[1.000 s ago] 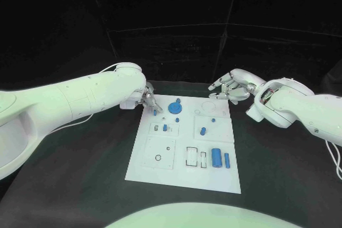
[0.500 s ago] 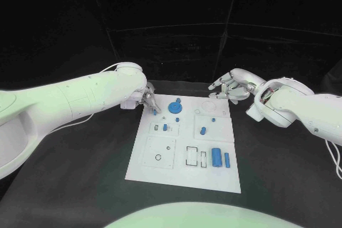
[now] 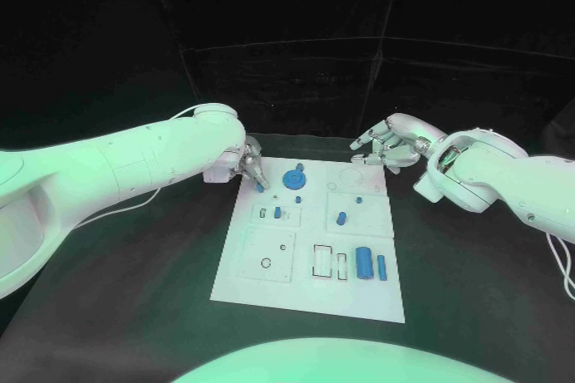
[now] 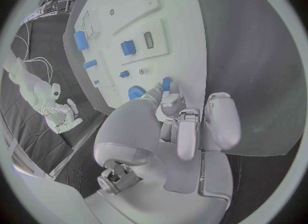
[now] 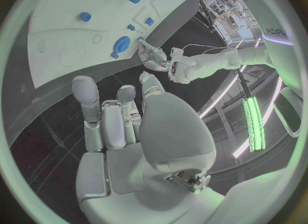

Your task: Assemble the parts on the task board

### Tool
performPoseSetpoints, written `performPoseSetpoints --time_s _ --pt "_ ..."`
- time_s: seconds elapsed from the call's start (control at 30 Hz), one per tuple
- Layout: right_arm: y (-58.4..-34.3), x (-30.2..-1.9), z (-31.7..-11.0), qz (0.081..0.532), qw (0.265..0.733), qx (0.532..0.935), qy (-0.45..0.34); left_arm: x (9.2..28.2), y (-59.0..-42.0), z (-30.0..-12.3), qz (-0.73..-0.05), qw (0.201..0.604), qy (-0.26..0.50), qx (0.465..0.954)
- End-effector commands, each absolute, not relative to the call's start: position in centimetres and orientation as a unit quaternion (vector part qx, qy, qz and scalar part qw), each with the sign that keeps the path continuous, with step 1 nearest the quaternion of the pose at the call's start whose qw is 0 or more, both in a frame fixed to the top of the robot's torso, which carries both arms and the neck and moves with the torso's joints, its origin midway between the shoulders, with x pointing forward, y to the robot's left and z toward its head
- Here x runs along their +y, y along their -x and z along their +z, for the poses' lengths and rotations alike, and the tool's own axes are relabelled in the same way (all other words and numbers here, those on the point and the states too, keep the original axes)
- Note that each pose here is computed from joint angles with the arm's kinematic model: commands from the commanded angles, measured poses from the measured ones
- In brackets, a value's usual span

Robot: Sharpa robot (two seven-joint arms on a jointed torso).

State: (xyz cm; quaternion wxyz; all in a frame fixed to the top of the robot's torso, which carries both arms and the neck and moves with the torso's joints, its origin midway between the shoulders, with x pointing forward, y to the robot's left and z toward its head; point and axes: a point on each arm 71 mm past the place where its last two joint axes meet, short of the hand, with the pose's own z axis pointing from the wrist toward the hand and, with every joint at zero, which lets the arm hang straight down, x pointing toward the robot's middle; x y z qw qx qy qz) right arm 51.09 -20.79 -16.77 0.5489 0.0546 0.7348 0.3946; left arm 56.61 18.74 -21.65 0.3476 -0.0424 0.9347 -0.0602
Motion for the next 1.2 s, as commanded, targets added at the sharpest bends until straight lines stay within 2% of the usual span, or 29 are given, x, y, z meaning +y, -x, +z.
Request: performPoseSetpoints --time_s 0.03,0.37,0.83,1.2 --pt "-51.1 -20.7 -16.7 0.398 0.546 0.735 -0.052 18.6 -56.6 -21.4 -0.098 0.353 0.064 0.928" --pt "-51.2 -20.9 -16.8 0.395 0.545 0.737 -0.054 19.8 -55.1 -21.0 -0.124 0.368 0.084 0.918" --pt "-51.3 -20.9 -16.8 0.395 0.544 0.738 -0.054 19.8 -52.2 -20.5 -0.151 0.389 0.071 0.906" --pt "-51.4 -20.8 -16.9 0.395 0.544 0.739 -0.054 20.0 -50.8 -21.5 -0.153 0.4 0.058 0.902"
